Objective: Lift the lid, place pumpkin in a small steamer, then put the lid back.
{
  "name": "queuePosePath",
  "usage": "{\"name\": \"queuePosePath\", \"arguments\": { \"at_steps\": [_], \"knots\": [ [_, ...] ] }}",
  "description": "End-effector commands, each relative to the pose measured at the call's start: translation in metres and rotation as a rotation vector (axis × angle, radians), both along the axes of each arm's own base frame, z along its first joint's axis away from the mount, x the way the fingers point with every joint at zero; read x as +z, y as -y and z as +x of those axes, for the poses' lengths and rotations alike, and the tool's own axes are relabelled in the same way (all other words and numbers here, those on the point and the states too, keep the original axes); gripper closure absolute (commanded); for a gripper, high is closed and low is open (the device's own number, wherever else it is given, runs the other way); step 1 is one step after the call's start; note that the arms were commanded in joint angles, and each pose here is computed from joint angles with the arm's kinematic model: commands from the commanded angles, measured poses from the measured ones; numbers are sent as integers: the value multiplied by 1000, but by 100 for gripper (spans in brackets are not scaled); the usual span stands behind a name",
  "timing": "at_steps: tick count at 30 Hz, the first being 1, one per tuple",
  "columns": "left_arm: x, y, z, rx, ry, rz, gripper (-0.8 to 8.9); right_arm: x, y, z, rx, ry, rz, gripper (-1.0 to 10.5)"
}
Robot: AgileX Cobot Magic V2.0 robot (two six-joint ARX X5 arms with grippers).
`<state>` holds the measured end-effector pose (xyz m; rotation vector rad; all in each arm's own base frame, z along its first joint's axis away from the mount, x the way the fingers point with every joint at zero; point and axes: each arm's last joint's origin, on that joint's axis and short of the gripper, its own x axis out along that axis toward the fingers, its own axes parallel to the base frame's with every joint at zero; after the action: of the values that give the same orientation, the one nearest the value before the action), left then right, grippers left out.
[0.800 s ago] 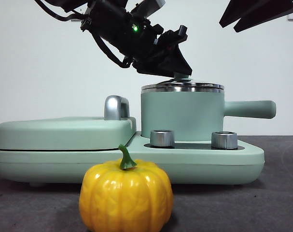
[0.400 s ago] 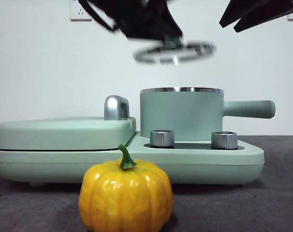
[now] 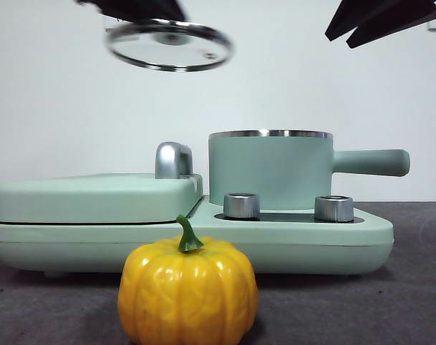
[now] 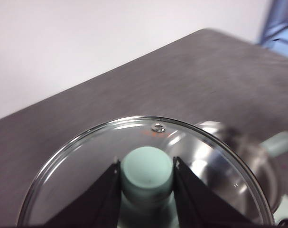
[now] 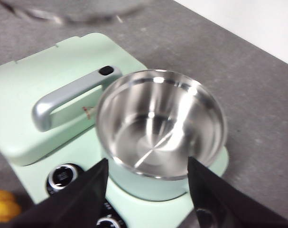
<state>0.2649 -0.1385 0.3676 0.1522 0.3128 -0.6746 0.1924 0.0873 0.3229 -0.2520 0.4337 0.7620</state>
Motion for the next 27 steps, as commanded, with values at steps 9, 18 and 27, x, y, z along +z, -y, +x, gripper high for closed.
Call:
{"name": "queuePosePath", "arguments": {
  "at_steps": [9,18,27],
  "knots": [
    [-1,-48,-49,159,-13,-13,798,-4,-36,-23,228,-53,-74,678],
    [-12,-72,-89,250,-40,1,798,-30,-82,-45,492,-152,-207,601],
    [-7,-79,-95,279,-15,-11,798,-67,-127,-49,614,-214,-346,552]
  ]
}}
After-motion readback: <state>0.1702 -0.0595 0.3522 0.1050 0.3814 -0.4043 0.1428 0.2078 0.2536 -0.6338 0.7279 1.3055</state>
